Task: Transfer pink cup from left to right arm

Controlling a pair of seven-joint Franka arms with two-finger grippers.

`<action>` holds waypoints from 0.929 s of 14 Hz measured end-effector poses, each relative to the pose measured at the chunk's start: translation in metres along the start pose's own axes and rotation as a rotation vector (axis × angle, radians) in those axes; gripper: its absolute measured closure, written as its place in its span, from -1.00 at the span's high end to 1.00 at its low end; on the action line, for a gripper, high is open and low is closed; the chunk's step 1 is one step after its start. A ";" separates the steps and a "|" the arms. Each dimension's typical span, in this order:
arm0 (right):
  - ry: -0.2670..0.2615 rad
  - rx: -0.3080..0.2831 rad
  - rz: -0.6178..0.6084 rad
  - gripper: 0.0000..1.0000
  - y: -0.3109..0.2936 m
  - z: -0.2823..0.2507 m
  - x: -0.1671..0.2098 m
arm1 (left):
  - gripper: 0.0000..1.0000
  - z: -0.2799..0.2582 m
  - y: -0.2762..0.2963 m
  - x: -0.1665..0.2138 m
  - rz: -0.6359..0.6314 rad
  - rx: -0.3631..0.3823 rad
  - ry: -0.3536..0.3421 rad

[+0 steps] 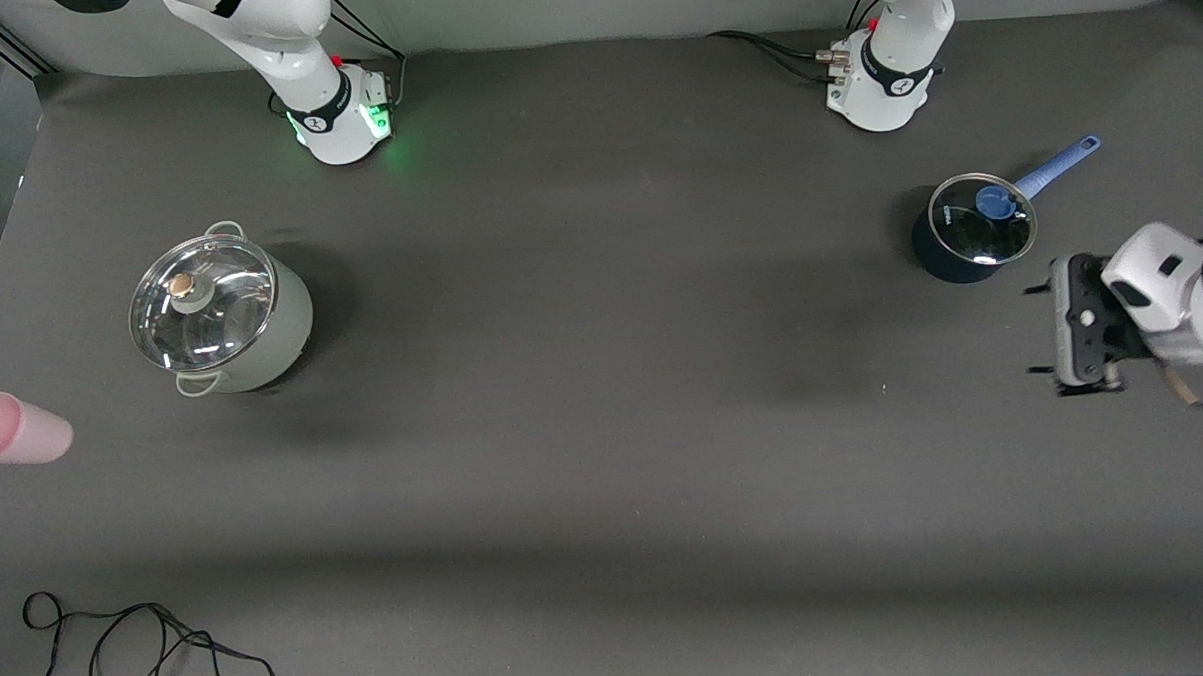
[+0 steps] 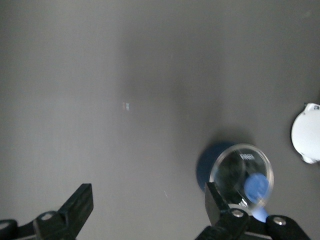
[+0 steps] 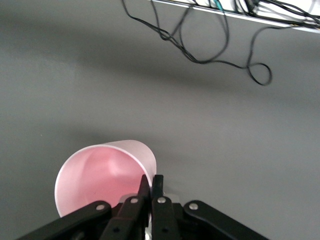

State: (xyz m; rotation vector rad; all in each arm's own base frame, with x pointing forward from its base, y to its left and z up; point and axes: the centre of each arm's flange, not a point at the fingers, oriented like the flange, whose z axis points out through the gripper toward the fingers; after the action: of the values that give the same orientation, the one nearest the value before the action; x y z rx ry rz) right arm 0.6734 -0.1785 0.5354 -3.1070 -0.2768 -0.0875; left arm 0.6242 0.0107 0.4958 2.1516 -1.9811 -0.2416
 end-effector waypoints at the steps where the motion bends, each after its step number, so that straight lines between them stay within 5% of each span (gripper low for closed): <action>1: 0.006 0.007 -0.008 -0.94 -0.005 0.019 0.006 | 1.00 -0.012 0.009 -0.005 -0.082 0.014 -0.040; 4: 0.006 0.009 -0.017 -0.94 -0.009 0.090 0.019 | 1.00 -0.034 0.028 -0.029 -0.400 0.034 -0.080; 9: 0.003 0.004 -0.021 -0.94 0.000 0.192 0.030 | 1.00 -0.050 0.032 -0.045 -1.053 0.083 -0.043; 13: -0.017 0.010 -0.026 -0.94 -0.002 0.257 0.033 | 1.00 -0.050 0.027 -0.031 -1.434 0.091 0.008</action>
State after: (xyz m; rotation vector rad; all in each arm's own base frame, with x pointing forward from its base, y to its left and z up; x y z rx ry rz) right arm 0.7198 -0.1644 0.2810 -3.0965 -0.3165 -0.0607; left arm 0.6081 0.0417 0.5502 3.1330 -0.0933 -0.3108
